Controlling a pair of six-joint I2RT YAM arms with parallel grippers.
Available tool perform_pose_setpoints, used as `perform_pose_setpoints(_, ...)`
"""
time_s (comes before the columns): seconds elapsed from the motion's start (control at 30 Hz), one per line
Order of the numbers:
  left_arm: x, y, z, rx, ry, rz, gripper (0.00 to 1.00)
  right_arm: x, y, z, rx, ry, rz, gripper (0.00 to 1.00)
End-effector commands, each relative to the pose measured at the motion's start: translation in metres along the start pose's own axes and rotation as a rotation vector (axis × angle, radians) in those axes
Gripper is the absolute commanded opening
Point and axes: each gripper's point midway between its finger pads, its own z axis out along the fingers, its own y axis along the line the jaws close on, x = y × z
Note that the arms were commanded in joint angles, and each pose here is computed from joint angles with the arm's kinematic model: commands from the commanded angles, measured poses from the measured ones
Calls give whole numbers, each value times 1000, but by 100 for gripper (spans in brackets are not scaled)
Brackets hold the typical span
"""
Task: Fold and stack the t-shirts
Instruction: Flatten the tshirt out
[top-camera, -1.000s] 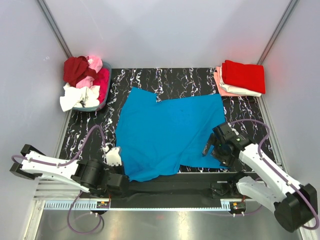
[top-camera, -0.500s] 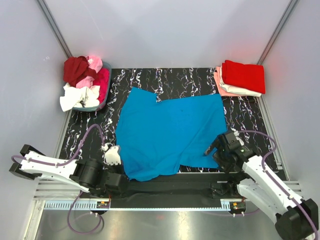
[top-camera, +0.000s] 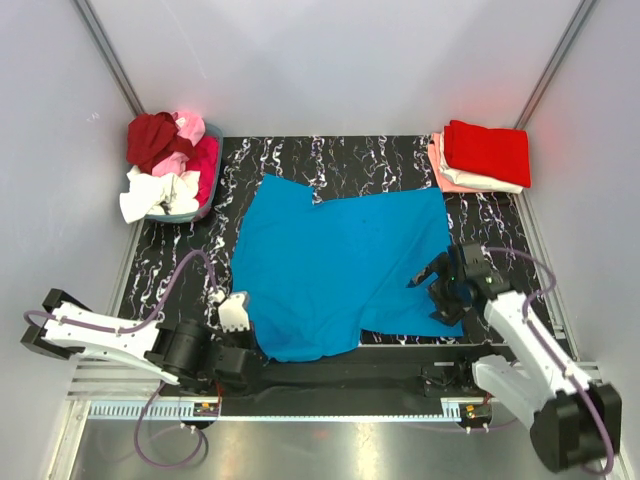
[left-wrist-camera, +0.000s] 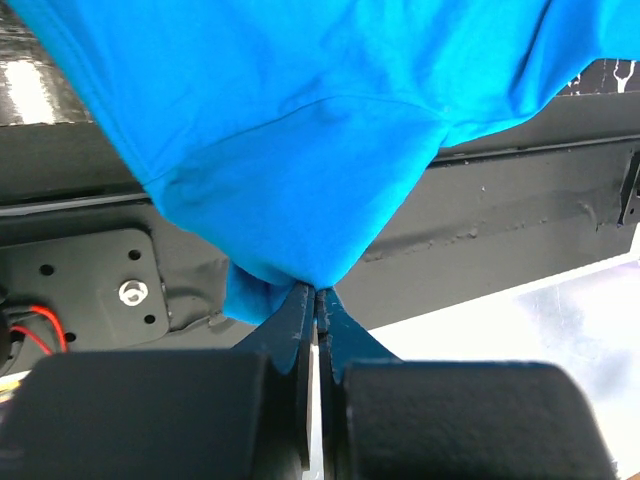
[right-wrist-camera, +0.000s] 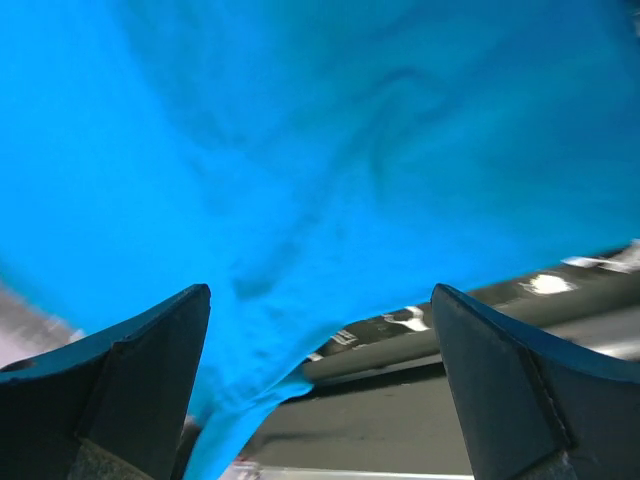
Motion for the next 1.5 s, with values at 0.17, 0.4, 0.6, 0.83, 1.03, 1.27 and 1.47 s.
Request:
perform_pose_setpoints(0.17, -4, -15, 13, 67, -63, -15, 0, -16, -60, -28, 325, -169, 134, 100)
perform_pose_setpoints(0.4, -8, -25, 8, 121, -73, -21, 0, 13, -76, 3, 531, 35, 227, 88)
perform_pose_setpoints(0.6, -18, -24, 6, 122, -113, -33, 0, 27, -84, 17, 381, 13, 385, 64)
perform_pose_setpoints(0.83, -18, -13, 8, 115, -105, -57, 0, 14, -83, 18, 440, -31, 343, 46)
perform_pose_setpoints(1.03, -16, -9, 10, 113, -100, -63, 0, 9, -81, 17, 416, -54, 328, 33)
perform_pose_setpoints(1.27, -16, -9, 9, 103, -99, -56, 0, 1, -79, 15, 367, -107, 304, 11)
perform_pose_setpoints(1.47, -17, -11, 6, 108, -94, -53, 0, 1, -78, 13, 353, -97, 253, 0)
